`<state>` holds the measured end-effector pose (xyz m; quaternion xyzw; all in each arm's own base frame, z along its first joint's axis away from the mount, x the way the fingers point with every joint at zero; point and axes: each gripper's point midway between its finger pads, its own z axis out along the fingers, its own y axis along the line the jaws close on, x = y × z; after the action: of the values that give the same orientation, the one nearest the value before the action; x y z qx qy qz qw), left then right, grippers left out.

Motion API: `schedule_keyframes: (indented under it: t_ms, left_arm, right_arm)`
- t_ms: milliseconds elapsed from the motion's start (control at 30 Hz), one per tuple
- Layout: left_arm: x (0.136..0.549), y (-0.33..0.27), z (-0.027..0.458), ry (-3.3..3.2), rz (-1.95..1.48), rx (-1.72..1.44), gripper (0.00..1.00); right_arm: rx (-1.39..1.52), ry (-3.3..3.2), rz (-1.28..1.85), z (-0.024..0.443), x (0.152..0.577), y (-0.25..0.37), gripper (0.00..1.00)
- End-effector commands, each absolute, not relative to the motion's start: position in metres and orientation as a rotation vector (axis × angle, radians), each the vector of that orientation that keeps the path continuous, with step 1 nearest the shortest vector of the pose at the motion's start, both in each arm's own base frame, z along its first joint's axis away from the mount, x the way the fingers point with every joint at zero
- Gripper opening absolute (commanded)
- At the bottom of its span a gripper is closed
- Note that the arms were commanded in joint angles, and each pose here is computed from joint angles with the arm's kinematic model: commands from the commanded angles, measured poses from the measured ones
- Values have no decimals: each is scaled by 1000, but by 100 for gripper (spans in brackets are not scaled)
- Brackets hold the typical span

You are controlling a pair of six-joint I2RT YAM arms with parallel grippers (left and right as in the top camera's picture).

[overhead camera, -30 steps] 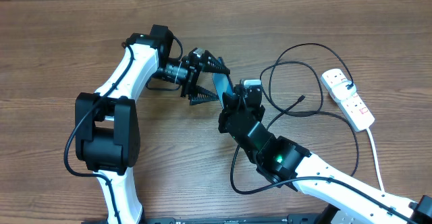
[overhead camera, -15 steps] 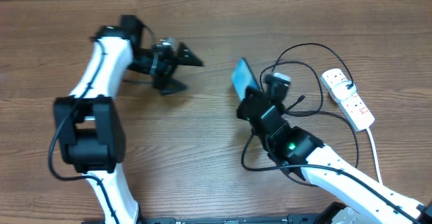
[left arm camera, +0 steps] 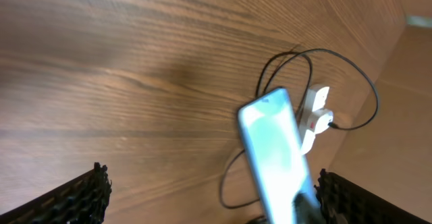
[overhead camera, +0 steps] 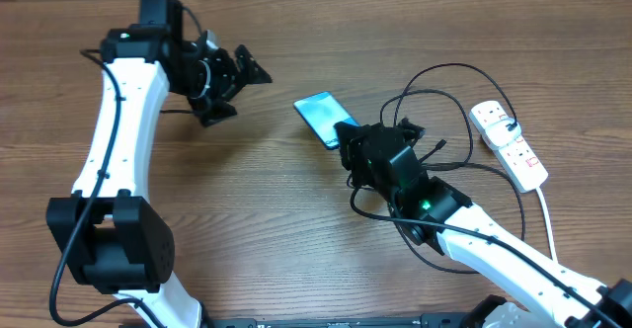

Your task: Plug charger to phone and switch on socket

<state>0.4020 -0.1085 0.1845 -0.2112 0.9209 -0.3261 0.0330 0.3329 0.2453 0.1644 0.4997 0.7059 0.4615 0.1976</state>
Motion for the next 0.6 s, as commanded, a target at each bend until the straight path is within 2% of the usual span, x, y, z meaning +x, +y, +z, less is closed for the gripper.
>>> schedule_keyframes:
  t_ms: [0,400,500,567]
  left_arm:
    - [402,-132,184,2835,-1026,-869,100]
    - [390,-180,186,2868,-1054,-979,100]
    - [389,-181,186,2861,-1058,-1054,84]
    - [389,-181,186,2855,-1059,-1098,67]
  right_arm:
    - [1656,1937,1493,170,325,264,4]
    - [1613,1856,1839,217,327,291,4]
    - [1578,1832,1891,228,328,294,4]
    - [1558,1821,1918,233,328,296,4]
